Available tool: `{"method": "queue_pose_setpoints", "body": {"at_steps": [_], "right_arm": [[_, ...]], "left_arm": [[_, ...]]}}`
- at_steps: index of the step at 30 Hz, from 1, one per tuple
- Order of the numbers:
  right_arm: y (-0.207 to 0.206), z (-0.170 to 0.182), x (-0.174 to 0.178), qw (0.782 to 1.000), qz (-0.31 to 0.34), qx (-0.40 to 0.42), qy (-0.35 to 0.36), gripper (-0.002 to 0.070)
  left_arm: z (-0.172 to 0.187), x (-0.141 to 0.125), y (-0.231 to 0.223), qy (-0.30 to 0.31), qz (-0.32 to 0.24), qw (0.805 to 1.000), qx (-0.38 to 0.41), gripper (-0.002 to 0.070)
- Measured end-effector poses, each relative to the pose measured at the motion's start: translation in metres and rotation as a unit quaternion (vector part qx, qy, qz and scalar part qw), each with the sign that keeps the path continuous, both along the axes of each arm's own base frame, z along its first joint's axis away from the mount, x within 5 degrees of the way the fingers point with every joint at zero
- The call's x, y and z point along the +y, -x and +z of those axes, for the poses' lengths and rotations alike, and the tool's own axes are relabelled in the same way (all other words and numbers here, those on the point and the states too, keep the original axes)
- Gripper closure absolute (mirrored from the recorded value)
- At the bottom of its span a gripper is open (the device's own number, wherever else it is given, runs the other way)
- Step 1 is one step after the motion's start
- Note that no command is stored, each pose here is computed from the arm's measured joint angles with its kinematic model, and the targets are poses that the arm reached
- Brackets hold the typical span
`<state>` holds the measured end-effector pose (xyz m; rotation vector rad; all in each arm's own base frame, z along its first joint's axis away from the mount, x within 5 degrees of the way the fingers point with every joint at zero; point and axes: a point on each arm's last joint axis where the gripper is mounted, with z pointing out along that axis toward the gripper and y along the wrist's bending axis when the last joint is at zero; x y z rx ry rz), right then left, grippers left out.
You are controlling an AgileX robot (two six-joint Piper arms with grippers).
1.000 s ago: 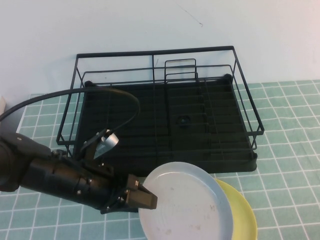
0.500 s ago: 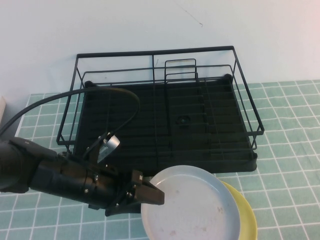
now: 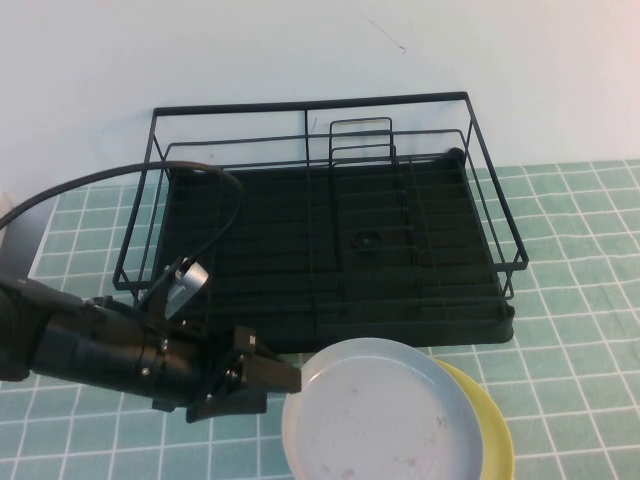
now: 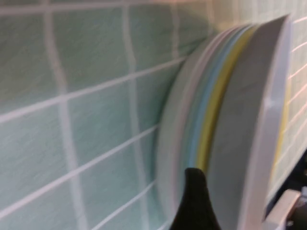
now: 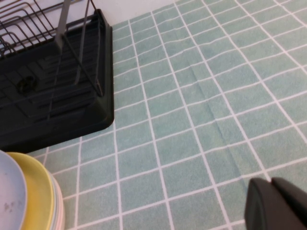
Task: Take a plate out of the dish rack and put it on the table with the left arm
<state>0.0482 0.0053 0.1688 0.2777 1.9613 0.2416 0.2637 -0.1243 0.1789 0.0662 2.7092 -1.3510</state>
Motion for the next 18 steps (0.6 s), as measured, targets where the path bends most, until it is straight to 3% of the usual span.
{"method": "queue_pose_setpoints", "body": {"at_steps": [3,9,18], "right_arm": [[0.000,0.000,0.000,1.000,0.000,0.000,0.000,0.0678],[0.000,0.000,0.000,1.000,0.000,0.000,0.000,0.0678],[0.000,0.000,0.000,1.000,0.000,0.000,0.000,0.0678]], "left_arm": [[0.004,-0.006,-0.002,0.027,0.007,1.000,-0.014,0.0221],[0.007,-0.023,0.000,0.040,0.007,0.999,-0.031,0.0311],[-0.008,-0.044,0.006,0.037,-0.011,0.999,-0.012,0.0325]]}}
